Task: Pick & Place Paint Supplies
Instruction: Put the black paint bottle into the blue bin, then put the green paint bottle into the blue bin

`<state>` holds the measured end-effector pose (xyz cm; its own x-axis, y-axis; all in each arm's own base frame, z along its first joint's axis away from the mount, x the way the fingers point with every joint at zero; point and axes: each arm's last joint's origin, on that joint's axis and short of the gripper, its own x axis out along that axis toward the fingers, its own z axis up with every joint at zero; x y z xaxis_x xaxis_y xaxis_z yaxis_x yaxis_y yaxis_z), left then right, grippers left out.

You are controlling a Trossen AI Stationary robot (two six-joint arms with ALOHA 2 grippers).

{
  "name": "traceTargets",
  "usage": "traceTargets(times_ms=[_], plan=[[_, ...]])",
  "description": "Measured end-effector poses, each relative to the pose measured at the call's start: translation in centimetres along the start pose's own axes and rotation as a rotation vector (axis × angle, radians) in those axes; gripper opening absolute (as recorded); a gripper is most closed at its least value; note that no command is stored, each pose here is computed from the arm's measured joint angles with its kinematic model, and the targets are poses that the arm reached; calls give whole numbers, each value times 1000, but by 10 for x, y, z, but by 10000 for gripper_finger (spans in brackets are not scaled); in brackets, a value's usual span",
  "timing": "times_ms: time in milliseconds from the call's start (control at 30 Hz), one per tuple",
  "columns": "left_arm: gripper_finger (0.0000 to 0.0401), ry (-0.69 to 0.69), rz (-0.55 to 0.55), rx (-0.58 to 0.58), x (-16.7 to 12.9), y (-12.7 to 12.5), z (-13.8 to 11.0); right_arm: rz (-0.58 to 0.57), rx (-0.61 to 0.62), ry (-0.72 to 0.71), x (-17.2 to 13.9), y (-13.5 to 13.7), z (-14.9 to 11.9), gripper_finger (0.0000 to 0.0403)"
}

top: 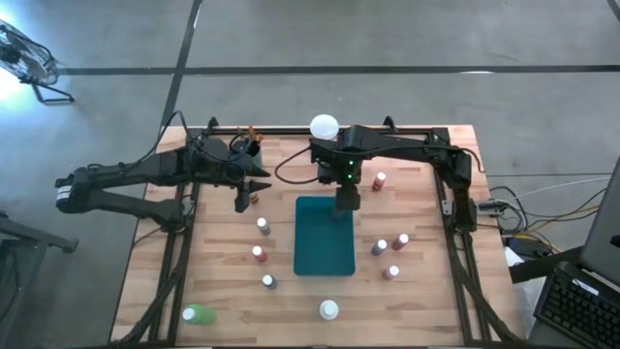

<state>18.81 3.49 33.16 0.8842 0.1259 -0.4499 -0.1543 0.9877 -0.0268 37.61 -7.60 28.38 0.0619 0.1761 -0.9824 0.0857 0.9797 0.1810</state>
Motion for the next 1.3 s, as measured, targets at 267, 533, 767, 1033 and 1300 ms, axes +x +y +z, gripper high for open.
traceTargets(times_ms=[267,533,767,1033,1300], plan=[[142,0,0,-3,0,0,0,0,-10,-12,1,0,1,127],[142,0,0,-3,0,0,0,-2,7,-16,1,0,2,155],[142,0,0,-3,0,0,0,-3,12,-27,-3,1,3,192],[142,0,0,-3,0,0,0,3,22,3,-9,4,-2,226],[142,1,0,-8,0,0,0,8,70,12,-27,9,-10,237]])
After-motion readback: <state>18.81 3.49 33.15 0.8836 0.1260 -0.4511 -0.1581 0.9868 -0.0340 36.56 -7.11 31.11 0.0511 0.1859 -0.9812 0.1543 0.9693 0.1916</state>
